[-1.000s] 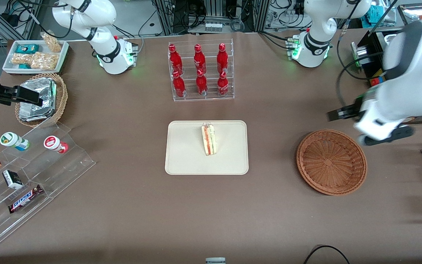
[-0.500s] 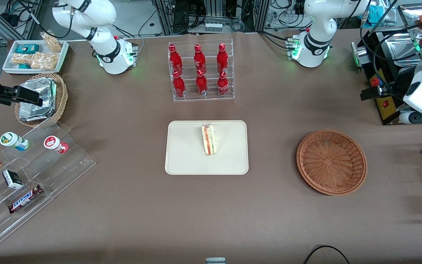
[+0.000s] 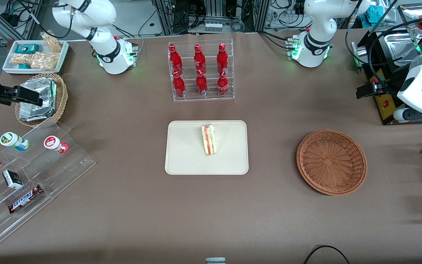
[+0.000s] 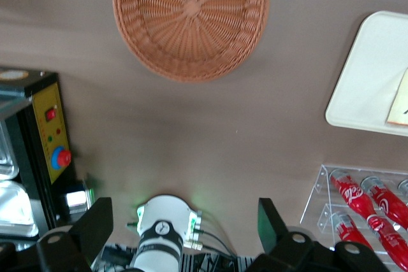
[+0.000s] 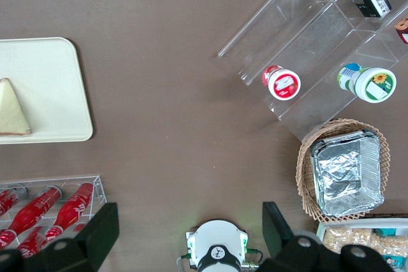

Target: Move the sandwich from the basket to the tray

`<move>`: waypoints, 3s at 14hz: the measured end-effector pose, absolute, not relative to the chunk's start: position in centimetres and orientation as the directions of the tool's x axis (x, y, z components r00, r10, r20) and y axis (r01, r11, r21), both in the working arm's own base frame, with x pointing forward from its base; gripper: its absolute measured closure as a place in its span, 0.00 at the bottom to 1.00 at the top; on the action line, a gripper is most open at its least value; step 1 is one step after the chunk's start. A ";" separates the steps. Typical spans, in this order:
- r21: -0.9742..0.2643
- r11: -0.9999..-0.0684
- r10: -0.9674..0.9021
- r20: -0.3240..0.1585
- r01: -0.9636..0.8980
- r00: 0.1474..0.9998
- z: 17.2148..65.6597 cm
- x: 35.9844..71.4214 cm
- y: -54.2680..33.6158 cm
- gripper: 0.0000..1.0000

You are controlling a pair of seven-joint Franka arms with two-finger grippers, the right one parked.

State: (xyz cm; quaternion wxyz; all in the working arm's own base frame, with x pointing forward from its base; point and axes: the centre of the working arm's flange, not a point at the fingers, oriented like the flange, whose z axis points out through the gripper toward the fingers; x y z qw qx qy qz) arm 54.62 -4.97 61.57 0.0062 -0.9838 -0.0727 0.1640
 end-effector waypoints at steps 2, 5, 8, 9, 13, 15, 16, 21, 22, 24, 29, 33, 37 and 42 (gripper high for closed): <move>-0.042 -0.988 0.153 -0.328 0.148 0.932 61.9 54.0 -4.7 0.00; -0.035 -0.989 0.150 -0.284 0.146 0.947 62.2 52.8 -4.9 0.00; -0.038 -0.991 0.136 -0.272 0.130 0.953 62.2 51.8 -5.9 0.00; -0.039 -0.991 0.132 -0.270 0.126 0.954 62.1 51.8 -6.2 0.00; -0.036 -0.991 0.133 -0.255 0.128 0.958 62.3 51.9 -6.4 0.00; -0.035 -0.991 0.134 -0.252 0.129 0.958 62.3 52.0 -6.3 0.00; -0.034 -0.991 0.134 -0.248 0.130 0.959 62.5 52.0 -6.3 0.00; -0.028 -0.991 0.135 -0.233 0.132 0.963 62.9 52.3 -6.2 0.00; -0.027 -0.991 0.135 -0.229 0.132 0.964 63.1 52.4 -6.2 0.00; -0.026 -0.991 0.135 -0.225 0.133 0.965 63.2 52.4 -6.3 0.00; -0.028 -0.982 0.188 -0.221 0.187 0.957 61.2 54.2 -6.8 0.00; -0.027 -0.980 0.200 -0.227 0.199 0.953 59.8 55.3 -7.1 0.00; -0.021 -0.979 0.205 -0.202 0.205 0.958 63.9 54.4 -6.7 0.00; -0.030 -0.979 0.204 -0.207 0.202 0.957 65.6 53.6 -6.5 0.00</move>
